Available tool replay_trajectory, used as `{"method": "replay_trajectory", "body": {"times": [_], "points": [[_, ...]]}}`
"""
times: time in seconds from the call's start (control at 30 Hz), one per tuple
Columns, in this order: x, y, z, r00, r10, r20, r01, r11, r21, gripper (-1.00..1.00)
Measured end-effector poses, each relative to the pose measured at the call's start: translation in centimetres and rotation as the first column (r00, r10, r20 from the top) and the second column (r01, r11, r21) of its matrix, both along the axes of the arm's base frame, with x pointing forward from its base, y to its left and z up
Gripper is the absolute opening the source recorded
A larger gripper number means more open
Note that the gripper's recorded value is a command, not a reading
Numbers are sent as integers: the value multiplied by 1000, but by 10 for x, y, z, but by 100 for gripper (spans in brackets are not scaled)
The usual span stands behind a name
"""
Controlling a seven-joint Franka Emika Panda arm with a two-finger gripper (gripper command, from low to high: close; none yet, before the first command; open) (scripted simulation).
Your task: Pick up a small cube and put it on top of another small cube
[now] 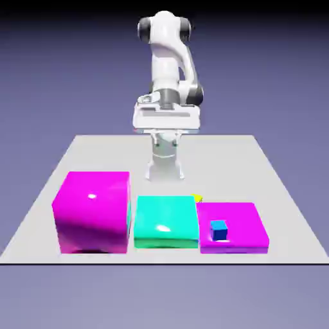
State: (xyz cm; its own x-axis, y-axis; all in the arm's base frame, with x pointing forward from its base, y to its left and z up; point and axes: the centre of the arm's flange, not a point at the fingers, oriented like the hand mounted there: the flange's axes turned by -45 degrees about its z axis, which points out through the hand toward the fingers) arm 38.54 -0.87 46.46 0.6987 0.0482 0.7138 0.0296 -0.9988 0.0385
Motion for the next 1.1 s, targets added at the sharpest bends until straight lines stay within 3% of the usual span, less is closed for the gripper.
{"method": "replay_trajectory", "body": {"times": [0.53, 1.1], "points": [[-96, -174, 25, 973, -226, -52, 224, 974, -42, 0], [-208, -297, -89, 869, -451, -203, 459, 888, -7, 0]]}}
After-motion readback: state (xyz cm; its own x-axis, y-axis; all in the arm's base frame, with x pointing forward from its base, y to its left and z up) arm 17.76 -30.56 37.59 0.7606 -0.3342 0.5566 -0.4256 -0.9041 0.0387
